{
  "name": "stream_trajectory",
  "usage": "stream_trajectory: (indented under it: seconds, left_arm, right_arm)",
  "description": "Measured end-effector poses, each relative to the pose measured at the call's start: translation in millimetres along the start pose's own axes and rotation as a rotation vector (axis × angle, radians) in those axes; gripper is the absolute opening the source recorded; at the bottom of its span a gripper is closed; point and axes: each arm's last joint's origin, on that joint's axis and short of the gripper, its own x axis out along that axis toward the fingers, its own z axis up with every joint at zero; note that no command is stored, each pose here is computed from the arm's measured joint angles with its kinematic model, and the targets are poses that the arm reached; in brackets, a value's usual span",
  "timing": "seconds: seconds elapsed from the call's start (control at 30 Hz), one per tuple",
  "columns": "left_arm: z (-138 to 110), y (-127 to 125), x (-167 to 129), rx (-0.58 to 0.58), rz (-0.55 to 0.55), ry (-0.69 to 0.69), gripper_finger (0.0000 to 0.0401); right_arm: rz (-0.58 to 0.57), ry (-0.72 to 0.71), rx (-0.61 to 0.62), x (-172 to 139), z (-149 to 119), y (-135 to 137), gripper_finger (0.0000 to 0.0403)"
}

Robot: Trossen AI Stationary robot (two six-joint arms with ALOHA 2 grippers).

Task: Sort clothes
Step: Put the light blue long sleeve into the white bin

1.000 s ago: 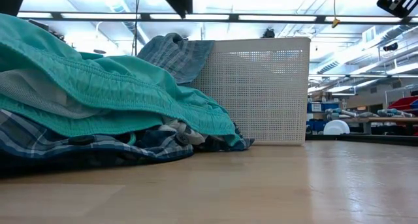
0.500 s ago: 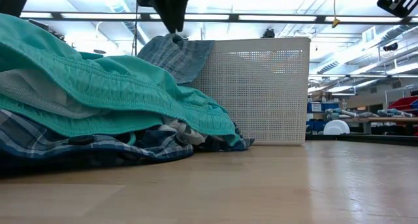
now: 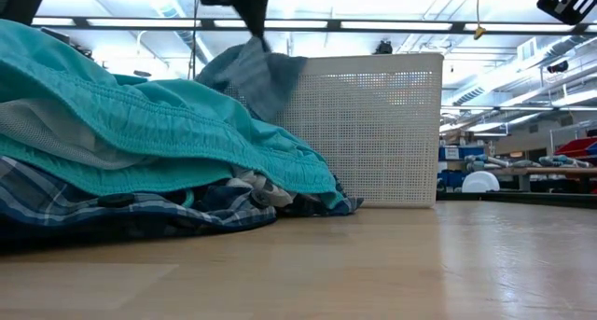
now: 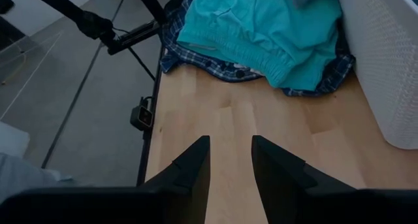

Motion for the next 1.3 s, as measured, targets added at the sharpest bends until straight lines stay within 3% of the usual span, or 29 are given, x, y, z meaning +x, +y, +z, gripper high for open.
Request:
stream_trajectory:
  seconds: [0.27,0.37,0.5,0.63,0.83,1.13,1.3]
  left_arm:
    - [40.4,18.1,-49.1,0.003,-0.068,-0.384,0.0001]
    - [63.4,30.2,-50.4,0.013,-0.079,-0.505,0.0001]
    - [92.4,48.7,-35.4,0.022,-0.145,-0.545,0.0000]
    - [114.5,57.5,-4.0,0.068,-0.207,-0.502,0.0001]
    - [130.9,48.3,51.4,0.130,-0.267,-0.387,0.0015]
    - [128.2,9.7,145.6,0.235,-0.447,-0.114,0.0086]
    - [122.8,0.6,182.3,0.279,-0.428,-0.030,0.0126]
  right_arm:
    - [-0.026,-0.021,0.008,0.2,1.0,-1.3,0.0113]
    - [-0.058,-0.046,0.020,0.7,2.5,-3.0,0.0113]
    - [-0.090,-0.068,0.050,1.4,4.5,-5.5,0.0113]
    - [-0.119,-0.094,0.101,2.1,6.7,-7.8,0.0113]
    - [-0.195,-0.169,0.161,2.6,10.8,-11.9,0.0113]
    - [-0.263,-0.245,0.252,3.4,15.3,-16.6,0.0113]
    - [-0.291,-0.254,0.297,7.1,16.7,-17.7,0.0113]
